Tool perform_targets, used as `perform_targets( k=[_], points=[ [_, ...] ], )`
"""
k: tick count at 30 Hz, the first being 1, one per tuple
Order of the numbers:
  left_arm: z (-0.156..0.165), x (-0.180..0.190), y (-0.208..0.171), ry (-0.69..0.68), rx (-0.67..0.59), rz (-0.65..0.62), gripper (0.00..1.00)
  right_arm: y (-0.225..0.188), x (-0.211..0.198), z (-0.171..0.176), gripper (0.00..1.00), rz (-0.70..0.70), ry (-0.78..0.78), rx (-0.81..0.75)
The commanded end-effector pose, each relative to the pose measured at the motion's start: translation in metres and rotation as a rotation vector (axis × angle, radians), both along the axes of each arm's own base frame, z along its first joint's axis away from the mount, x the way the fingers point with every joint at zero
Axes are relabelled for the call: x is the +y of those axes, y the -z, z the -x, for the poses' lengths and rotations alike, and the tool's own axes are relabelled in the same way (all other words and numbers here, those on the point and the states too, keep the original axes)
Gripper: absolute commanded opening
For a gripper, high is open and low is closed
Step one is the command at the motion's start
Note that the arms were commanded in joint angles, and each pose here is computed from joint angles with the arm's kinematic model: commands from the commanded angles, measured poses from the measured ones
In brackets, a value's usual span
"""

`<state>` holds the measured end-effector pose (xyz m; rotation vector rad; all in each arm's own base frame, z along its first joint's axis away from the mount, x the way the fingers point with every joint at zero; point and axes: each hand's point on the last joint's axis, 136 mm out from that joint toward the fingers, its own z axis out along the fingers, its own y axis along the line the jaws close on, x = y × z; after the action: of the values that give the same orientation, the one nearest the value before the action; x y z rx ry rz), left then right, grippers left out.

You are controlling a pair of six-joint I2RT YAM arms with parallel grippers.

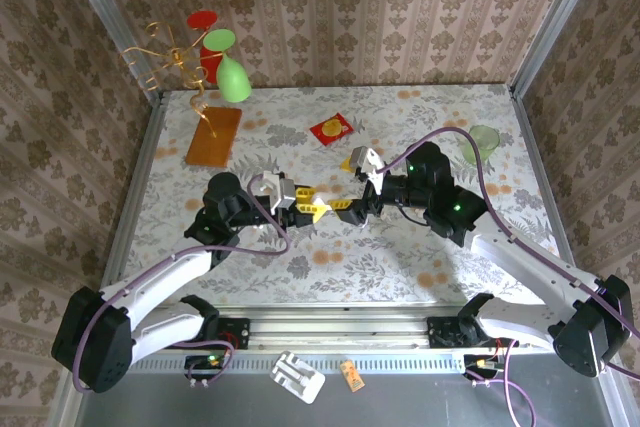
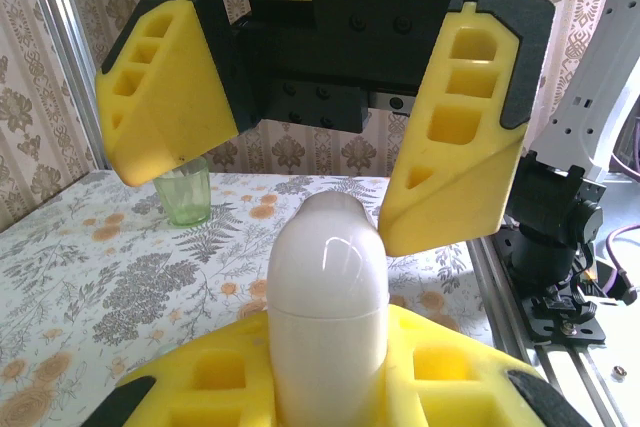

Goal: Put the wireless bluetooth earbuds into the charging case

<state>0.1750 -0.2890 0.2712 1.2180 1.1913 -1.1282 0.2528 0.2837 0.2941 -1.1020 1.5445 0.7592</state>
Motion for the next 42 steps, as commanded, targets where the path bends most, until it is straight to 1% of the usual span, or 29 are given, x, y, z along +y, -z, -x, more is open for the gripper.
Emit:
perform_targets(
  k=[1, 9, 19, 23, 25, 27, 31, 34, 37, 40, 42],
  points=[
    [0.015, 0.001, -0.012, 0.055, -0.092, 0.032, 0.00, -0.013, -0.008, -0.014, 0.86, -0.013, 0.074, -0.002],
    [0.016, 0.001, -0.006, 0.055, -0.098, 0.028, 0.00, -0.023, -0.020, -0.025, 0.86, -0.038, 0.150, -0.004],
    [0.012, -0.001, -0.001, 0.047, -0.088, 0.024, 0.00, -0.028, -0.024, -0.025, 0.86, -0.019, 0.157, 0.020],
    [-0.002, 0.000, 0.005, -0.024, -0.094, 0.027, 0.00, -0.038, -0.027, -0.018, 0.90, -0.051, 0.153, 0.037],
    [-0.010, 0.004, 0.009, -0.073, -0.110, 0.035, 0.00, -0.042, -0.033, -0.017, 0.94, -0.083, 0.181, 0.069],
    [-0.018, 0.009, 0.012, -0.124, -0.125, 0.043, 0.00, -0.043, -0.043, -0.023, 0.95, -0.130, 0.238, 0.125],
    [-0.026, 0.015, 0.013, -0.179, -0.163, 0.066, 0.00, -0.021, -0.071, -0.043, 0.97, -0.227, 0.392, 0.294],
    [-0.026, 0.016, 0.012, -0.185, -0.180, 0.069, 0.00, 0.015, -0.094, -0.054, 0.94, -0.244, 0.520, 0.429],
    [-0.025, 0.016, 0.013, -0.177, -0.190, 0.066, 0.00, 0.054, -0.113, -0.059, 0.91, -0.197, 0.641, 0.557],
    [-0.026, 0.015, 0.016, -0.170, -0.190, 0.057, 0.00, 0.098, -0.129, -0.058, 0.86, -0.081, 0.755, 0.688],
    [-0.027, 0.014, 0.018, -0.163, -0.187, 0.055, 0.00, 0.126, -0.138, -0.056, 0.80, 0.020, 0.816, 0.765]
  ],
)
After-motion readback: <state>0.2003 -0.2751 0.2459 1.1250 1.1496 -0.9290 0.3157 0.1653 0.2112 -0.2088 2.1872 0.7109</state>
